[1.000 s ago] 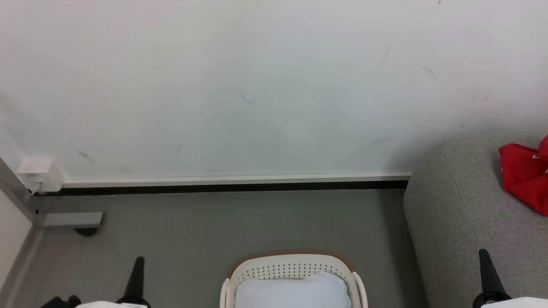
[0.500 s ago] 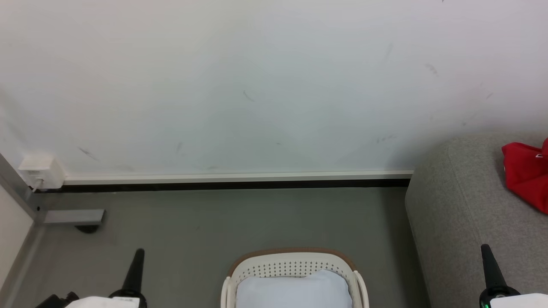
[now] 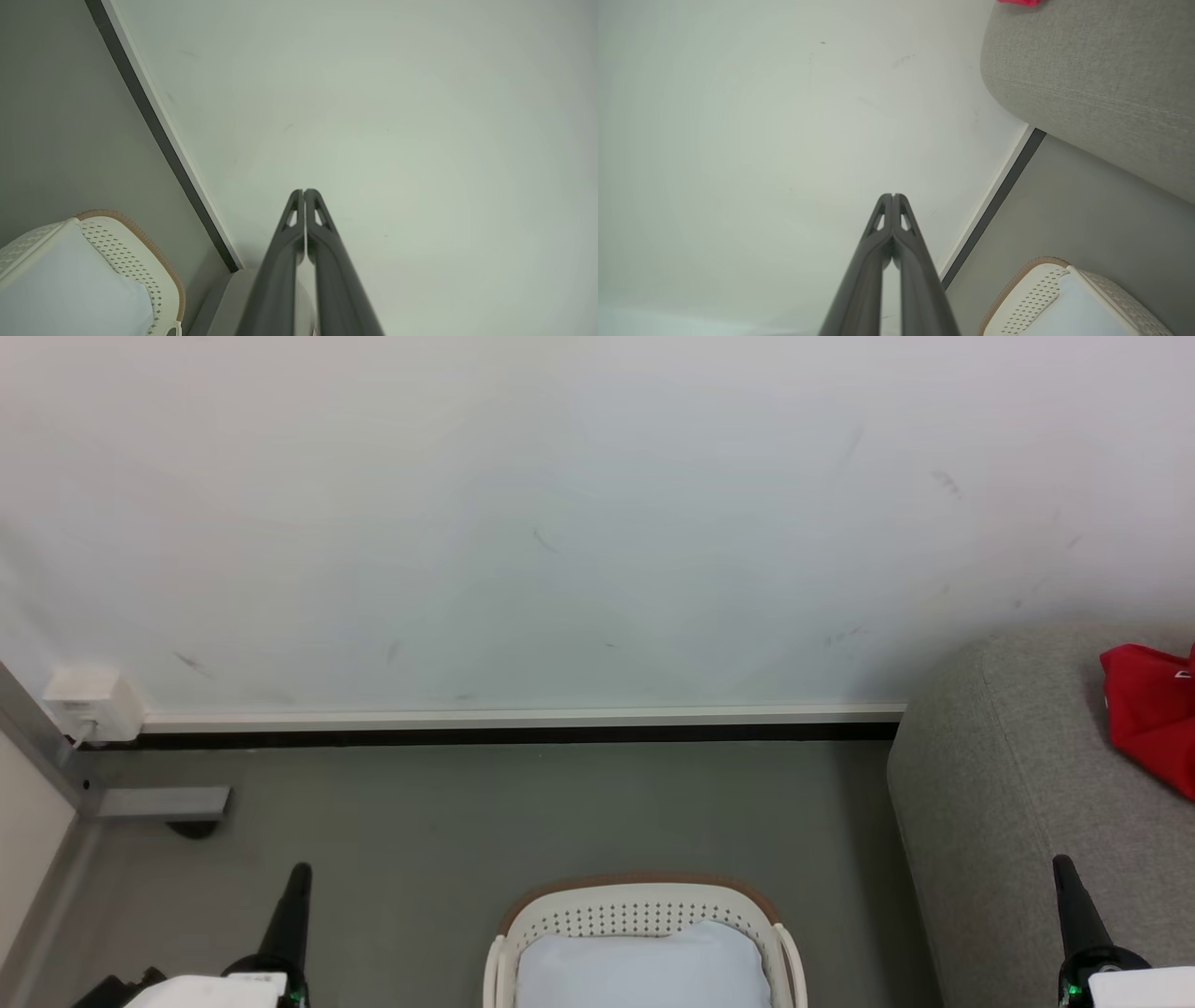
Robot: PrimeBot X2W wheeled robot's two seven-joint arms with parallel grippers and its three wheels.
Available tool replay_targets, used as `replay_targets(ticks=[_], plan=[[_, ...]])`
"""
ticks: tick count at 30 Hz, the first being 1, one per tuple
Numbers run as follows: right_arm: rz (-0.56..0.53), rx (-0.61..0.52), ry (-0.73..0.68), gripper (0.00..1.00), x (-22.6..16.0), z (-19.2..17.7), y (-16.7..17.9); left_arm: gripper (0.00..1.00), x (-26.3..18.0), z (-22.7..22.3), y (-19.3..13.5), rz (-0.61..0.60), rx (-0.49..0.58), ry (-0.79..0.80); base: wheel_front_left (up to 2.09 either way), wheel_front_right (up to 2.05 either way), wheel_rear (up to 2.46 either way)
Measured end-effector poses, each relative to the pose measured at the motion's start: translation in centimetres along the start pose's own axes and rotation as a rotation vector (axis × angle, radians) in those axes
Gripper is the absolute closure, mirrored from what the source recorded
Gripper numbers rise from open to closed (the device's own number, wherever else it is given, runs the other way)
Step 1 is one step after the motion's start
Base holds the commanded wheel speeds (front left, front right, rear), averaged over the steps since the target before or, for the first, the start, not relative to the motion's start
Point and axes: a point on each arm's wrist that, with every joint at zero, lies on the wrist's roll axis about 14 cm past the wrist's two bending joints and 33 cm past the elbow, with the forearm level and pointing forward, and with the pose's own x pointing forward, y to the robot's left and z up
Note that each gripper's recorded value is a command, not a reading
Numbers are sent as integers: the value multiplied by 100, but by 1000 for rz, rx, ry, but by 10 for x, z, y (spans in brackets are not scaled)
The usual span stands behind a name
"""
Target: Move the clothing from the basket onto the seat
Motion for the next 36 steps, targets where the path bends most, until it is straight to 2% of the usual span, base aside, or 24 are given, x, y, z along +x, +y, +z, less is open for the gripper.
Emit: replay_targets(ticks=[24, 36], plan=[[39, 177, 19, 100, 8, 0, 11, 100, 5, 6, -11, -51, -180, -2, 0, 0, 0], [50, 223, 22, 100, 10, 0, 14, 100, 6, 8, -14, -69, -219, -5, 0, 0, 0]])
